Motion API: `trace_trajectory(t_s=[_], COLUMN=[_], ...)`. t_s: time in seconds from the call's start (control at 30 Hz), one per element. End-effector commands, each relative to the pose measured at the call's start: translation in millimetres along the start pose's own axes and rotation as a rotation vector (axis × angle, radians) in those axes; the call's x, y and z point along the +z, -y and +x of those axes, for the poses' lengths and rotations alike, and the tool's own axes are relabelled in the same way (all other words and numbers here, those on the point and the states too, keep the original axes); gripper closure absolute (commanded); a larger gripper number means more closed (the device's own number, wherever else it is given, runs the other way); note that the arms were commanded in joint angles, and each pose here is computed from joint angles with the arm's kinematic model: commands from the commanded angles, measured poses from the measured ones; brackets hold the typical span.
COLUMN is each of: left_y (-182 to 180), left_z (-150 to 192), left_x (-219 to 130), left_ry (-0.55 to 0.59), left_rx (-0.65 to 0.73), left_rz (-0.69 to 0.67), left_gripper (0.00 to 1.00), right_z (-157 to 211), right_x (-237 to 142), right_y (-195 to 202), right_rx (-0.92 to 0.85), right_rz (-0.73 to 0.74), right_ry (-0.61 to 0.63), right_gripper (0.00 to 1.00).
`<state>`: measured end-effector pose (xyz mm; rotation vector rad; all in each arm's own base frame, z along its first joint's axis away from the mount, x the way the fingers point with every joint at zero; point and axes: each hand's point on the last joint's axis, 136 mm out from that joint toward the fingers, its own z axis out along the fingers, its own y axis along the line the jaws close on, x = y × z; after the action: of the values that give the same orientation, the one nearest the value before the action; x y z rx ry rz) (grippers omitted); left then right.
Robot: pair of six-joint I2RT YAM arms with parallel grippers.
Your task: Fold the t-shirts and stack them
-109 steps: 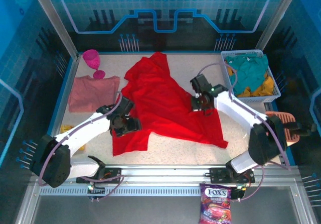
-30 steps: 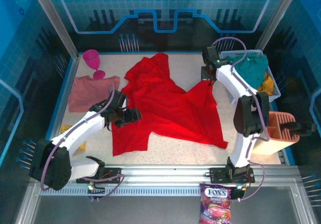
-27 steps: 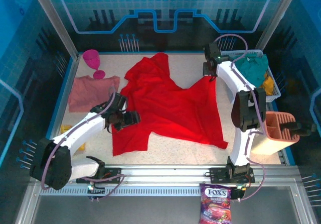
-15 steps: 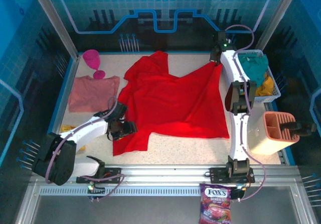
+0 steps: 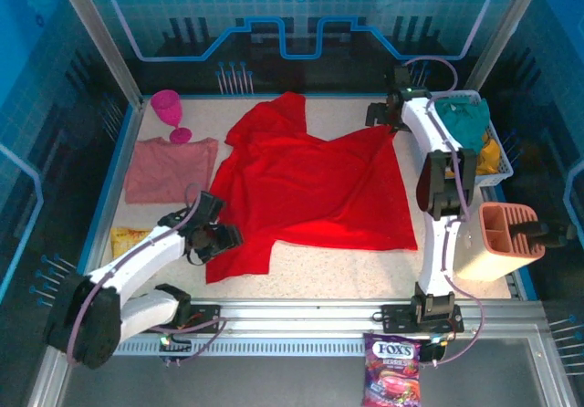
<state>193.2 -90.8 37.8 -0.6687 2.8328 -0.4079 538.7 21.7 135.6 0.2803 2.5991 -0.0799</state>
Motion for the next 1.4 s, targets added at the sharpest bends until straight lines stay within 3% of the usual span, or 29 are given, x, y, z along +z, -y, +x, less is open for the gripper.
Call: trace_trajectory(t_s=[0.0,0.27,0.33,0.4,0.7,0.87,1.03,1.37], left_y=[-23.1,-41.4,-48.0,-60.4,-74.7,-71.8,-67.0,-60.0], left_z=[14.4,29.6,36.2,41.5,48.7,49.3,49.5,55.3], left_x=[-10.8,-32.3,-30.7,-32.1,-22.4,-20.8,-18.3,-4.3], left_ry=[-0.007,0.008,0.003,0.008,0.000,-0.004,-0.023,-0.084], left_rx=[-0.083,-0.260,-0.279,-0.298,-0.293,-0.294,-0.283,-0.276], left_rz=[-0.068,-0.095,-0.101,-0.145,-0.246,-0.224,-0.214,-0.210], left_gripper=[0.35,0.33,0.25,0.25,0.29,0.35,0.38,0.41], right_z=[29.6,176.6,201.5,221.1,304.0,323.1,331.3,344.3], right_x=[-54.9,-91.9,-102.9,-112.1,-104.0,-90.9,-77.5,-61.1], right_y=[-9.2,15.7,27.6,38.4,73.4,85.5,92.4,91.7], right_rx=[0.024,0.097,0.110,0.137,0.305,0.343,0.415,0.457], right_rz=[-0.063,-0.046,-0.023,-0.002,0.080,0.113,0.086,0.052], right_ry=[-0.035,-0.271,-0.286,-0.302,-0.406,-0.432,-0.455,-0.497], right_gripper=[0.00,0.00,0.00,0.01,0.14,0.18,0.34,0.47])
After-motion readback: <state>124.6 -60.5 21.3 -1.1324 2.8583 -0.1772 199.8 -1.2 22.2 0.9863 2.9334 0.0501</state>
